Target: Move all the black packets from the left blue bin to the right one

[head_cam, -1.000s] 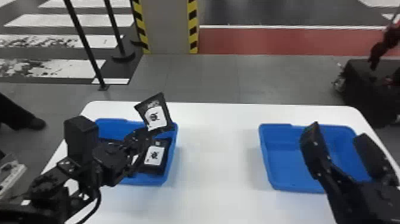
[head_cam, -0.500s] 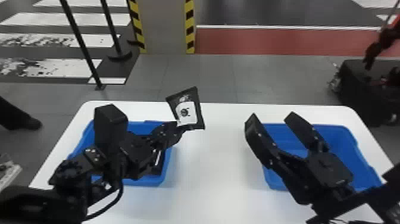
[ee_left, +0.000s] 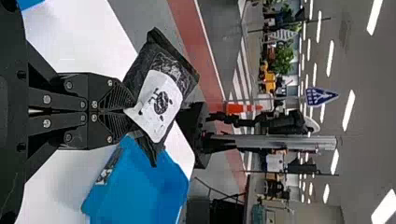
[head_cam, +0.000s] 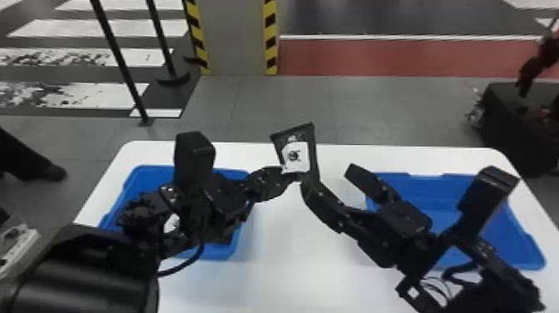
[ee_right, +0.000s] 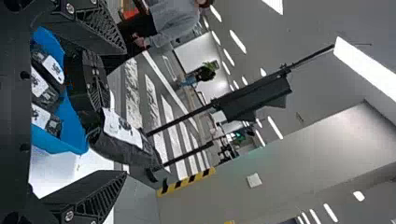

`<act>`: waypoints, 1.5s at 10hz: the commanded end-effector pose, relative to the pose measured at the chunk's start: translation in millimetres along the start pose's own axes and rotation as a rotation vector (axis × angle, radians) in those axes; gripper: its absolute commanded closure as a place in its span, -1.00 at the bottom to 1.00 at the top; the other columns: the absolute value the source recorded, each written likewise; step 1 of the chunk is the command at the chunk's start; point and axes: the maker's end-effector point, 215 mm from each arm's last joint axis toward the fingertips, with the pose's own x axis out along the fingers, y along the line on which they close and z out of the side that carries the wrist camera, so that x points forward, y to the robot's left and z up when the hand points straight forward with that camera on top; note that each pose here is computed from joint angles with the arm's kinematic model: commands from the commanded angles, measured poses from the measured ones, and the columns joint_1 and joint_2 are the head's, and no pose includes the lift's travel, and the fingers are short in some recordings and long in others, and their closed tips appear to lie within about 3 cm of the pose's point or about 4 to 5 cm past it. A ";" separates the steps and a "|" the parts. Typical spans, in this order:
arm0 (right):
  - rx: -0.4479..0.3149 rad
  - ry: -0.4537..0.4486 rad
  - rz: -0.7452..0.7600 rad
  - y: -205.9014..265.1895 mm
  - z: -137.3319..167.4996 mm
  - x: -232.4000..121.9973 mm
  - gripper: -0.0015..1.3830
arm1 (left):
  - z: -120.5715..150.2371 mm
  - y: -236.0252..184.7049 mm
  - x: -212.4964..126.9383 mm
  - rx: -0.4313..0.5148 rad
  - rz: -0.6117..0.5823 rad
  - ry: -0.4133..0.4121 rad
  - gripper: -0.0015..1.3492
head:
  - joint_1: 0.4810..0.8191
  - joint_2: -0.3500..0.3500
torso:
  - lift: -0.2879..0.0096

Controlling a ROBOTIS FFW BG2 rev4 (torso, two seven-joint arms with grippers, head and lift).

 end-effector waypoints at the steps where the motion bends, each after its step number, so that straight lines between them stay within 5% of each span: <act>1: 0.027 0.021 0.039 -5.2 -3.4 20.7 -0.85 | -1.0 -7.9 15.2 -0.017 -0.050 0.000 0.79 | 0.27 0.18 | 0.20; 3: 0.060 0.040 0.061 -22.9 -10.2 41.1 -0.85 | 0.8 -21.4 23.6 -0.024 -0.096 0.004 0.79 | 0.27 0.16 | 0.20; 8: 0.001 0.072 -0.077 -108.0 -5.8 46.7 -0.85 | -2.7 -35.6 25.9 -0.041 -0.150 0.012 0.79 | 0.27 0.00 | 0.20; 13: 0.081 0.140 -0.065 -126.7 -20.2 65.9 -0.83 | 10.2 -45.1 31.9 -0.025 -0.186 -0.004 0.79 | 0.27 -0.14 | 0.20; 14: 0.103 0.147 -0.046 -123.4 -21.4 69.6 -0.63 | 8.9 -45.3 32.4 -0.029 -0.186 -0.001 0.79 | 0.27 -0.14 | 0.20; 15: 0.151 0.174 -0.017 -112.9 -29.6 69.3 -0.11 | 9.5 -45.7 32.3 -0.027 -0.187 -0.003 0.79 | 0.27 -0.13 | 0.20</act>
